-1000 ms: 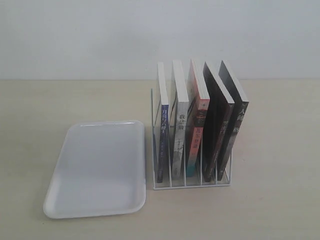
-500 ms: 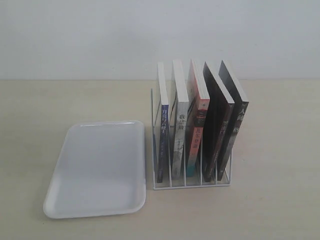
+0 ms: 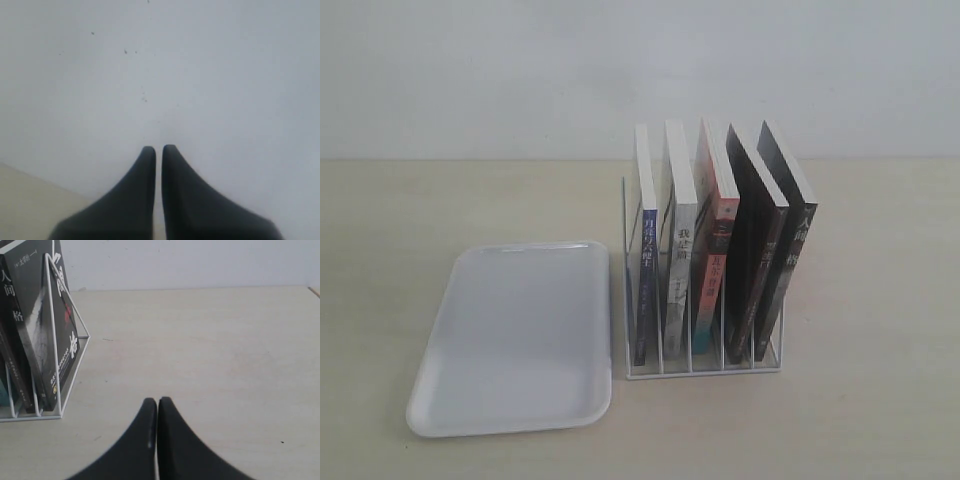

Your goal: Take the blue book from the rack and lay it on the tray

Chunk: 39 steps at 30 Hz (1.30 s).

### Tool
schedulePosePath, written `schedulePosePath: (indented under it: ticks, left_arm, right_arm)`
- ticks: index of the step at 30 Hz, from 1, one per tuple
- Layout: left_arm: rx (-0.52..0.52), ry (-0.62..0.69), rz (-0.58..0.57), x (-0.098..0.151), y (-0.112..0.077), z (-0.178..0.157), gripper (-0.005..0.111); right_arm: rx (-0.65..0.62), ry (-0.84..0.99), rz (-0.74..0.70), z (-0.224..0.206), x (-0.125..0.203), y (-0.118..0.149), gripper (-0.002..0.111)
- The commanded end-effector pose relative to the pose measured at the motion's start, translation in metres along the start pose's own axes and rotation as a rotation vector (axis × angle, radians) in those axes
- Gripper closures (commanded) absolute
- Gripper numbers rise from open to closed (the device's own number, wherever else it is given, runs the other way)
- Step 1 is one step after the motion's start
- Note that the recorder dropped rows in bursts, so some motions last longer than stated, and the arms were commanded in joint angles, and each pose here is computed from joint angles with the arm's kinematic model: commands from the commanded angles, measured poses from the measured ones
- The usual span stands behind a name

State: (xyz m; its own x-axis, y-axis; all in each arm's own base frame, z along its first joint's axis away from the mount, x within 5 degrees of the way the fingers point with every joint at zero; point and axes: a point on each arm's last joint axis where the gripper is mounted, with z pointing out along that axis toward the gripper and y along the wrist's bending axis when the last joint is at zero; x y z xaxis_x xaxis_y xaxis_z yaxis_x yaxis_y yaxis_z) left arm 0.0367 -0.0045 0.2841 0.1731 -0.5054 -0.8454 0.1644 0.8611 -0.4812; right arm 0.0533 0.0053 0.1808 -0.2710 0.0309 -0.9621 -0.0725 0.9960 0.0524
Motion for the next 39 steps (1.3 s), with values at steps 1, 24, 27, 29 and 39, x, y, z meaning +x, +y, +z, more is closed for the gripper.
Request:
schedulePosePath:
  ticks: [1, 24, 27, 29, 39]
  left_arm:
    - [0.018, -0.155, -0.204, -0.015, -0.001, -0.002, 0.102]
    - [0.141, 0.966, 0.435, -0.114, -0.096, 0.189, 0.102]
    - [0.186, 0.954, 0.448, -0.104, -0.108, 0.190, 0.102]
    - [0.144, 0.931, 0.469, -0.098, -0.109, 0.187, 0.102]
    - [0.236, 1.064, 0.534, -0.015, -0.148, 0.193, 0.102]
  right_arm:
    - [0.007, -0.009, 0.000, 0.000, -0.001, 0.000, 0.108]
    - [0.007, -0.009, 0.000, 0.000, -0.001, 0.000, 0.108]
    - [0.007, -0.009, 0.000, 0.000, -0.001, 0.000, 0.108]
    - [0.007, -0.009, 0.000, 0.000, -0.001, 0.000, 0.108]
    - [0.009, -0.018, -0.006, 0.000, -0.002, -0.001, 0.108]
